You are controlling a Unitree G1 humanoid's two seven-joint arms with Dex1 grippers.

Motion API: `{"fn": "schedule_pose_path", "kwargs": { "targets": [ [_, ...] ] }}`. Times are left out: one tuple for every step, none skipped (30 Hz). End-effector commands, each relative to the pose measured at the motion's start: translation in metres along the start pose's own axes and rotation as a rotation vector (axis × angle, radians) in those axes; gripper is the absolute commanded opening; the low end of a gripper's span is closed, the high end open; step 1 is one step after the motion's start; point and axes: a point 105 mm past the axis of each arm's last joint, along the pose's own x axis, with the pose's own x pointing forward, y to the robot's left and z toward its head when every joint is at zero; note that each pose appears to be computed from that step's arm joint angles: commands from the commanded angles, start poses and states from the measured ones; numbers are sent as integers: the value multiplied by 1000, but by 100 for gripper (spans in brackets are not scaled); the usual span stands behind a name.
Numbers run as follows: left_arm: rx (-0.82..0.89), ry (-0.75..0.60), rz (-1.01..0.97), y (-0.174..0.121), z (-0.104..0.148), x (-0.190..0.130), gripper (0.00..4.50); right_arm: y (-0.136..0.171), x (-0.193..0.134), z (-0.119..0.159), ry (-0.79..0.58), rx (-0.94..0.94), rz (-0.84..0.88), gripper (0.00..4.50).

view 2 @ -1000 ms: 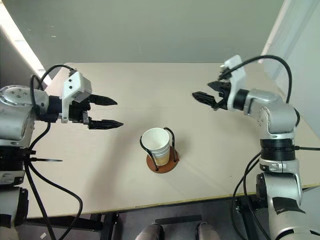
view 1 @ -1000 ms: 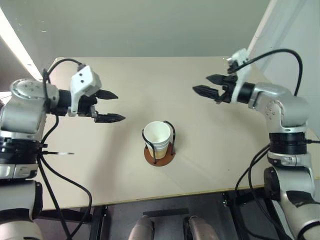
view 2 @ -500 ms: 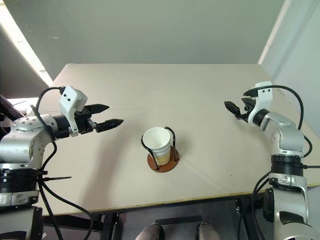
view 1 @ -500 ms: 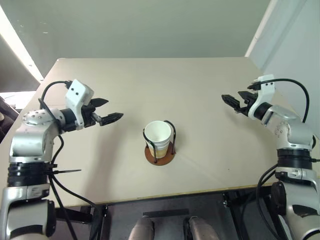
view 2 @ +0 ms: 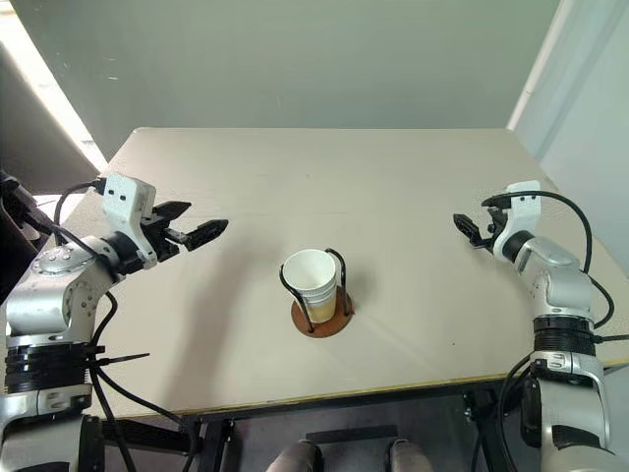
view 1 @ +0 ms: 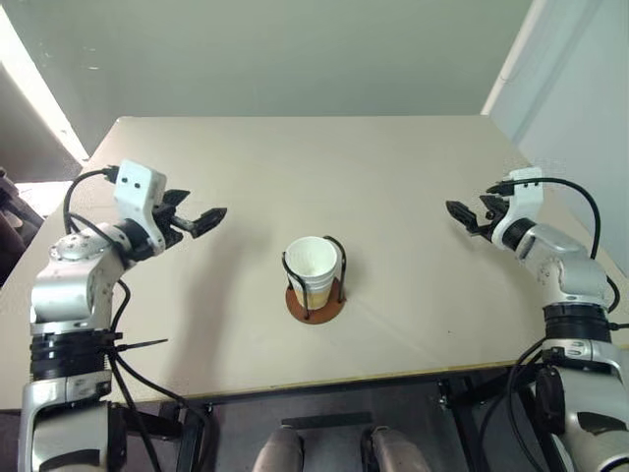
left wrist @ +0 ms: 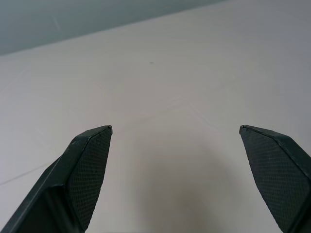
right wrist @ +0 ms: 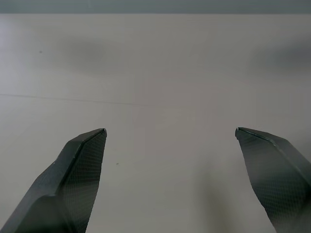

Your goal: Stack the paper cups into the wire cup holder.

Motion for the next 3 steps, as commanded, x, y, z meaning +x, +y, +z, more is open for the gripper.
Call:
{"fn": "schedule_pose_path", "kwargs": {
  "targets": [
    [37,-58,20,0,18,0,450,-8,-1,25,-77,1,-43,440],
    [33,-59,26,1,17,0,450,-9,-1,24,-80,1,-53,440],
    [31,-59,31,1,16,0,450,-9,-1,23,-81,0,-59,440]
  ]
}}
